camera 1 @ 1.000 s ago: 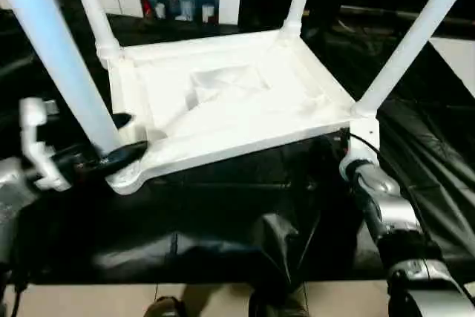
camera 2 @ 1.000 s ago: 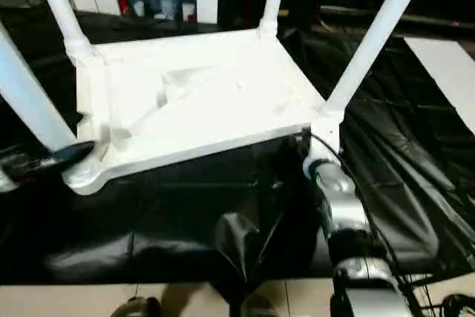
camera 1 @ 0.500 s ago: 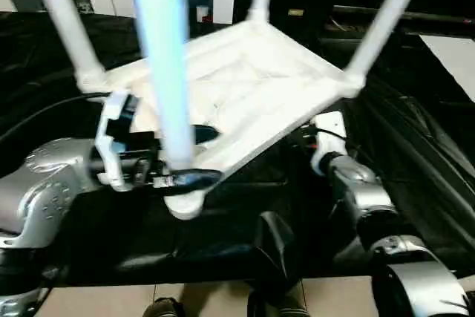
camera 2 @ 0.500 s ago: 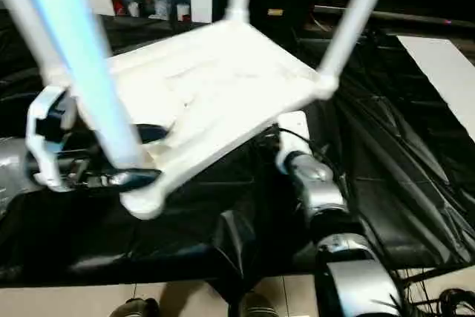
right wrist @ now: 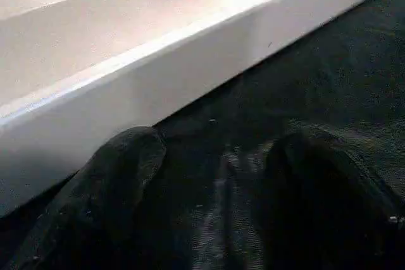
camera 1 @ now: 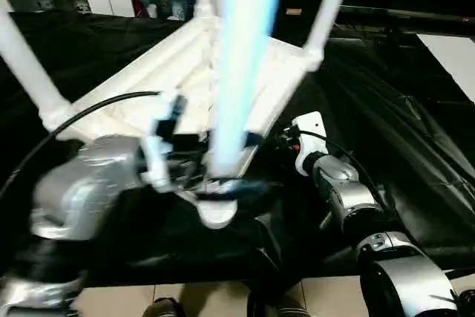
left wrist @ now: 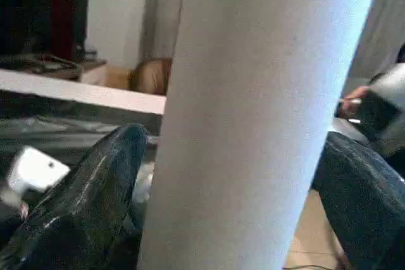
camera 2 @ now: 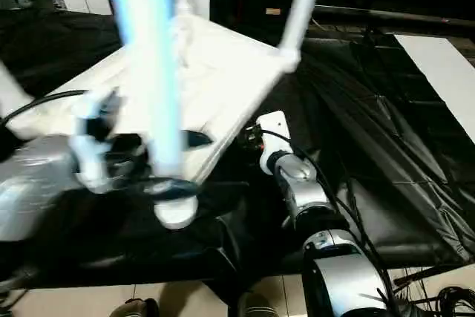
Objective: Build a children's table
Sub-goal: Rotate table base
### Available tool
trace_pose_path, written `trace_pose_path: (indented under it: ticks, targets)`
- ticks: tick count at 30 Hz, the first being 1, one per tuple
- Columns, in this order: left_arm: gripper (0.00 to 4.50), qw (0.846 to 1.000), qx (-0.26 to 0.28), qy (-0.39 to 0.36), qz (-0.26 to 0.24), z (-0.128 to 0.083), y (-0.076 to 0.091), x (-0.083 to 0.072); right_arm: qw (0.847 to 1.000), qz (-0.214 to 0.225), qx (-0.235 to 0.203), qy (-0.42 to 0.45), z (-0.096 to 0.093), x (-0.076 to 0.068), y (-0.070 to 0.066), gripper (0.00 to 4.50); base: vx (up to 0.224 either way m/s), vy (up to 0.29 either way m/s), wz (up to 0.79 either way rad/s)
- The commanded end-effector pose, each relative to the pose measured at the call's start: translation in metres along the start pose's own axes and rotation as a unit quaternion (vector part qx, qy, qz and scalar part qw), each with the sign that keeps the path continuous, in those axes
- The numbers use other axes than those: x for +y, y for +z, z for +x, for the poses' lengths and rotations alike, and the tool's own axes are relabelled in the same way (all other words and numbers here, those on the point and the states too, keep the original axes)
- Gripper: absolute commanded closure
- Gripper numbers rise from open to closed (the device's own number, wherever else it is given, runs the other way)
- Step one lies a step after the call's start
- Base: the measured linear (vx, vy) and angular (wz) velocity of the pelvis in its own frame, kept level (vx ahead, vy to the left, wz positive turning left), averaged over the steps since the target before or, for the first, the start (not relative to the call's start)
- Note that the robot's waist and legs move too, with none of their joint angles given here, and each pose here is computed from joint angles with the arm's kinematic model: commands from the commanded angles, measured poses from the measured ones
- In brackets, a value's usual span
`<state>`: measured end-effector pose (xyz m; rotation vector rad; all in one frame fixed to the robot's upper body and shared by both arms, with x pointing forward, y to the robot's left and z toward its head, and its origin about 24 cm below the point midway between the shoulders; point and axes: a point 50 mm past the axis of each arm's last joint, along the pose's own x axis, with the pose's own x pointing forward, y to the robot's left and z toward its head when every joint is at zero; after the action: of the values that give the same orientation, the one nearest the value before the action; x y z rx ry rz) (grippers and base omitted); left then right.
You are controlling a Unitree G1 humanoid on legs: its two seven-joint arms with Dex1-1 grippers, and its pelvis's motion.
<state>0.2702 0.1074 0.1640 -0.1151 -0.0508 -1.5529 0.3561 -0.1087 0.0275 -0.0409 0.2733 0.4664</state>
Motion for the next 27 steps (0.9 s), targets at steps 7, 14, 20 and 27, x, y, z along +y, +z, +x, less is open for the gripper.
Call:
trace_pose_path:
  ticks: [7, 14, 20, 27]
  targets:
    - [0.01, 0.991, 0.04, 0.1, 0.079, 0.023, -0.008, 0.031, 0.998, -0.014, -0.008, 0.053, 0.005, 0.019, 0.001, 0.72, 0.0, 0.0, 0.0]
    - [0.01, 0.986, 0.037, 0.125, 0.101, 0.04, -0.016, 0.034, 0.993, -0.008, -0.01, 0.116, 0.003, 0.032, -0.003, 0.72, 0.0, 0.0, 0.0]
    - [0.01, 0.972, 0.057, 0.189, 0.124, 0.047, -0.027, 0.05, 0.987, -0.01, -0.017, 0.16, 0.001, 0.042, -0.005, 0.72, 0.0, 0.0, 0.0]
    - [0.01, 0.951, 0.069, 0.254, 0.163, 0.045, -0.028, 0.062, 0.991, -0.009, -0.024, 0.133, -0.002, 0.026, -0.001, 0.72, 0.0, 0.0, 0.0]
